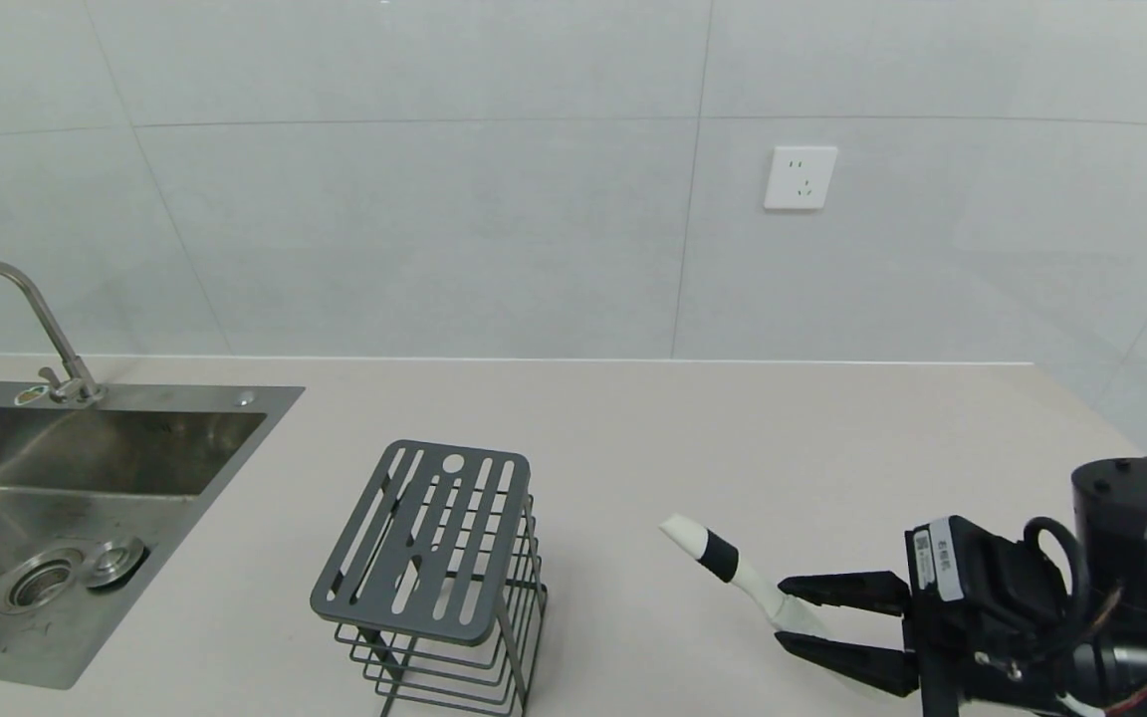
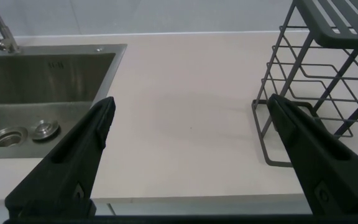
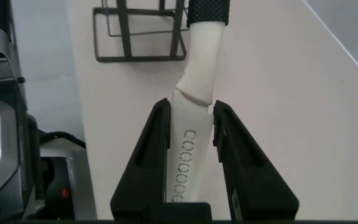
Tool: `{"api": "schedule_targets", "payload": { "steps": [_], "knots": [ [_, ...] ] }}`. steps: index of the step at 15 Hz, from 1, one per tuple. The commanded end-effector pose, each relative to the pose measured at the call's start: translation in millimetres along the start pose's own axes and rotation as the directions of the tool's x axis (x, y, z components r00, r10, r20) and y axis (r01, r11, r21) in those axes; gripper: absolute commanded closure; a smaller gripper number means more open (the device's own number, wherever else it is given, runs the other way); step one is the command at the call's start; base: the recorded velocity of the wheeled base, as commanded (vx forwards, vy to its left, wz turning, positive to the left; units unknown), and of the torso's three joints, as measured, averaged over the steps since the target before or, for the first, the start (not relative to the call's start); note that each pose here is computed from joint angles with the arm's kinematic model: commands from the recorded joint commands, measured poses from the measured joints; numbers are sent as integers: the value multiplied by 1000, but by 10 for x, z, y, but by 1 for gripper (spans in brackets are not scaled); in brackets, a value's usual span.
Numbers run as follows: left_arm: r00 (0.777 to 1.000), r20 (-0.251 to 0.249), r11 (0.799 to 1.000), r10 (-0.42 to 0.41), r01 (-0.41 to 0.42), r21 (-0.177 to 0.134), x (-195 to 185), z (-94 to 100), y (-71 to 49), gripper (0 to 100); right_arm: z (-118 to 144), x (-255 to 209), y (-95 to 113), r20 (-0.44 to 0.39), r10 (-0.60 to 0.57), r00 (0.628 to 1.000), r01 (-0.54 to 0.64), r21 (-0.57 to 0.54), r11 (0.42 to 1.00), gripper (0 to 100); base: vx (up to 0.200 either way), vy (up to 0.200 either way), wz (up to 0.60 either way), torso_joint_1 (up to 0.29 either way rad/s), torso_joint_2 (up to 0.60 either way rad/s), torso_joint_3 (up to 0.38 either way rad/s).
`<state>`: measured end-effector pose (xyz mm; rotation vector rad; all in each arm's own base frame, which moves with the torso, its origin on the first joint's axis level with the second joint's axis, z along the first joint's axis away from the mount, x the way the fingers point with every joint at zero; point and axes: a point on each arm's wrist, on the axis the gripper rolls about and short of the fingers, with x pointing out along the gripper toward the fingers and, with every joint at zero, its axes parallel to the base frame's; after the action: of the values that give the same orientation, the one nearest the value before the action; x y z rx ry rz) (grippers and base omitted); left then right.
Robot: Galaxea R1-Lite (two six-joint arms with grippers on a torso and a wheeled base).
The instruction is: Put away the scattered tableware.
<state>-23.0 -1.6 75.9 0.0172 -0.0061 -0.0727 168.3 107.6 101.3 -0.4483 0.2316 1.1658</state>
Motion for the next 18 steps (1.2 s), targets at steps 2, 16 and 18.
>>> {"api": "schedule_targets", "payload": {
  "steps": [2,16,18],
  "knots": [
    [1000,-1,1000,-2,2,-3,1,1,0,0,-7,-118,67,7,-18,1000,18,-9,1000,100,0,0,0,0,0,0],
    [941,213,965,-262,251,76,-5,767,-31,0,-2,-190,108,38,11,999,-11,-2,1000,100,0,0,0,0,0,0],
    [925,178,942,-336,334,44,119,1005,-24,0,1,-195,111,40,10,999,-10,-4,1000,100,0,0,0,0,0,0]
  ]
}}
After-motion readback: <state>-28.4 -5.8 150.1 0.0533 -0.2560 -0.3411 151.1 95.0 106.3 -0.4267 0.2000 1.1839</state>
